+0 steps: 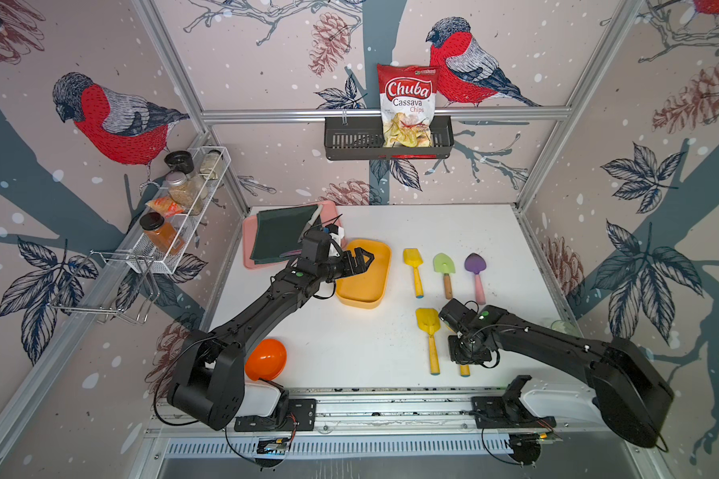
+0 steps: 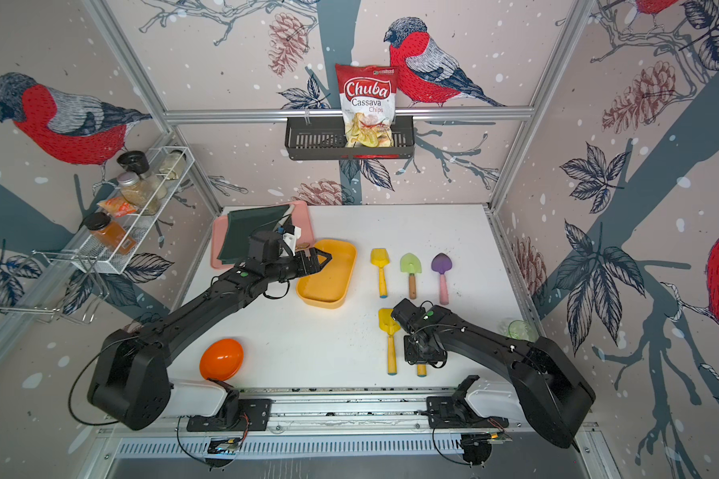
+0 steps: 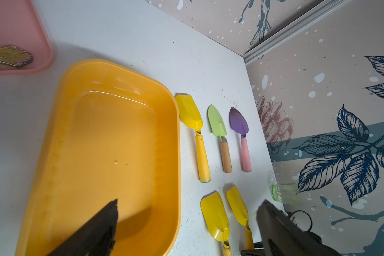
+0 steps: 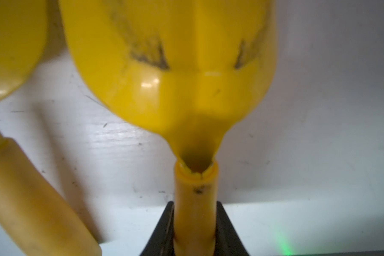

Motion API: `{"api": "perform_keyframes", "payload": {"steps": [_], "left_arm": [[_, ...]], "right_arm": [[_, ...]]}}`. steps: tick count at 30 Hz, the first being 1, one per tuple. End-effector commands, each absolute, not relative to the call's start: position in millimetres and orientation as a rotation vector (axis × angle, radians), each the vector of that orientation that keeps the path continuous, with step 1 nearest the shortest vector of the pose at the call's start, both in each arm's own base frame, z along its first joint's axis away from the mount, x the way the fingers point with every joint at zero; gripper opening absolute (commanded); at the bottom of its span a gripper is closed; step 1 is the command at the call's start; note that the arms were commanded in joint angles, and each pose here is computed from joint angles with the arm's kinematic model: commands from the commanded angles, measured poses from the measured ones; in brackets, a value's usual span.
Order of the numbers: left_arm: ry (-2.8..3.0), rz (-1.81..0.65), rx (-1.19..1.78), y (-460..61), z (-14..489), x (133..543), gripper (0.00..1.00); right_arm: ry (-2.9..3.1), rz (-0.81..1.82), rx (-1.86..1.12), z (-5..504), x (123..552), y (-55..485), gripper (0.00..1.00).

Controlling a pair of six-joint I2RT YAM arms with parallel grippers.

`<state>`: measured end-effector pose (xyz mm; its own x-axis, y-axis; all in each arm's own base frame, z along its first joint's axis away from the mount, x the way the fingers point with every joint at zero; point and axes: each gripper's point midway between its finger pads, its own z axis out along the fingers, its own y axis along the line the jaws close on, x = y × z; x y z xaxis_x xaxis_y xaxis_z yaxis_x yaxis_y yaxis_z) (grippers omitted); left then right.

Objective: Take the shovel out of the storage box
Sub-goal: Place the shovel at the center of the board.

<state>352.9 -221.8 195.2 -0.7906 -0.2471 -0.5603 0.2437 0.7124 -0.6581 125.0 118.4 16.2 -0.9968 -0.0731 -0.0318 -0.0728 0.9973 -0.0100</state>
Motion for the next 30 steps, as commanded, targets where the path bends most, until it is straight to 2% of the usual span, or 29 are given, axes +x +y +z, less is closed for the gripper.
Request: {"api": "perform_keyframes", "payload": {"steps": [1, 7, 11, 17, 19, 20, 22, 23, 24, 30], "left_arm": [[2.246, -1.011, 0.035, -225.1, 201.8, 352.4, 0.99], [2.247, -1.005, 0.041, -224.6, 201.8, 351.8, 0.99], [2.252, -1.005, 0.039, -224.6, 200.1, 351.6, 0.99], [2.247, -1.011, 0.028, -224.6, 201.7, 352.7, 0.99], [2.246, -1.007, 0.027, -223.8, 202.2, 353.2, 0.99], [2.235, -1.004, 0.031, -222.3, 205.3, 354.0, 0.99], [2.192, -0.983, 0.031, -213.8, 216.9, 357.5, 0.99], [2.146, -0.958, 0.034, -205.9, 228.9, 360.7, 0.99], [2.097, -0.914, 0.026, -195.3, 240.6, 365.0, 0.99], [1.735, -0.38, -0.082, -108.4, 299.9, 379.7, 0.96]], "right_arm": [[3.134, -0.042, -0.088, 11.9, 120.7, 117.5, 0.3], [3.134, -0.055, -0.081, 10.1, 119.2, 117.3, 0.35], [3.132, -0.055, -0.07, 11.0, 119.3, 116.9, 0.44], [3.118, -0.023, -0.048, 15.5, 120.8, 120.0, 0.49], [3.072, 0.003, -0.023, 27.7, 126.4, 122.0, 0.53], [3.037, 0.022, -0.01, 36.9, 132.1, 124.5, 0.56], [2.92, 0.07, 0.022, 65.3, 151.5, 130.8, 0.67], [2.833, 0.108, 0.041, 86.3, 165.8, 135.2, 0.78], [2.751, 0.138, 0.048, 105.9, 179.2, 138.5, 1.0], [2.163, 0.362, 0.061, 267.8, 271.8, 146.8, 0.99]]}}
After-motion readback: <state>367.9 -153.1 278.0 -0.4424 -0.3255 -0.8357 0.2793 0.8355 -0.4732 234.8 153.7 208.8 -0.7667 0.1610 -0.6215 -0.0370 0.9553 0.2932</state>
